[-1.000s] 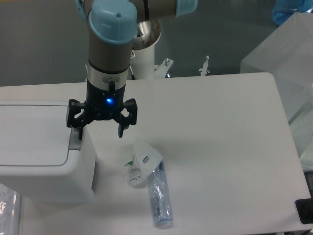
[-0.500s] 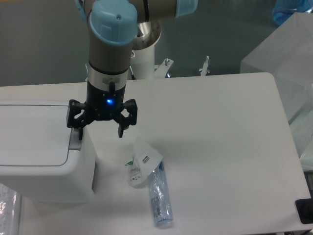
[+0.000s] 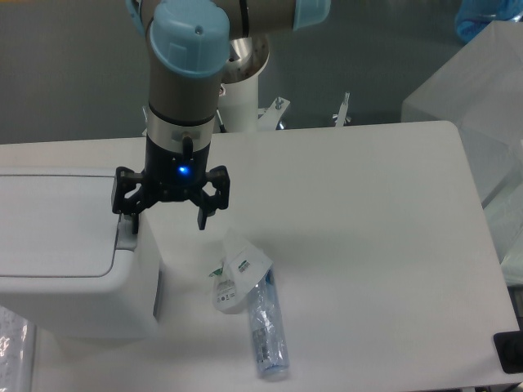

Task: Open the trash can

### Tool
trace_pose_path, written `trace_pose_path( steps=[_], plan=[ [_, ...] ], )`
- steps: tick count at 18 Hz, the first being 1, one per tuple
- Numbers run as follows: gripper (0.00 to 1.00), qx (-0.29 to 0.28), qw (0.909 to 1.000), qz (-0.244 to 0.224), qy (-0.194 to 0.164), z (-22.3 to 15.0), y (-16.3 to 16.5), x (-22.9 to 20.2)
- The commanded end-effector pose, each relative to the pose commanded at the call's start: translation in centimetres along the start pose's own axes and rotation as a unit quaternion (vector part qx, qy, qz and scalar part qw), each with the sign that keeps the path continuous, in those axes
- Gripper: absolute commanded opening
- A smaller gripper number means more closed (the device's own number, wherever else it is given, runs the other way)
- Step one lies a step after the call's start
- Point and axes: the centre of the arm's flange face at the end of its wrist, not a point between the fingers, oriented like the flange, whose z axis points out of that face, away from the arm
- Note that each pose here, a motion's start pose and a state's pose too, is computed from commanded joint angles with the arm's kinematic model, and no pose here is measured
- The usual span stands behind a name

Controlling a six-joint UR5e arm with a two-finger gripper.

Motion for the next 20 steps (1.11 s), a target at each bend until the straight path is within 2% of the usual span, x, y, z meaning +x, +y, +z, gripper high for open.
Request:
trace_pose_path(
  steps=[6, 11, 14, 15, 18, 20],
  plan=[
    [1.0, -0.001, 1.0, 0.0, -0.001, 0.2, 0.0, -0.1],
    [1.0, 0.039, 0.9992, 0.003, -0.006, -4.0, -1.4, -0.5],
    [1.0, 0.076, 0.9947, -0.057, -0.039, -8.2, -2.6, -9.8],
    [1.0, 0.084, 0.9932, -0.063, -0.05, -9.3, -2.9, -12.9],
    [1.0, 0.081, 0.9901, -0.041, -0.107, -11.3, -2.6, -22.2],
    [1.0, 0.072, 0.9862, -0.008, -0.149, -11.7, -3.0, -26.7]
  ],
)
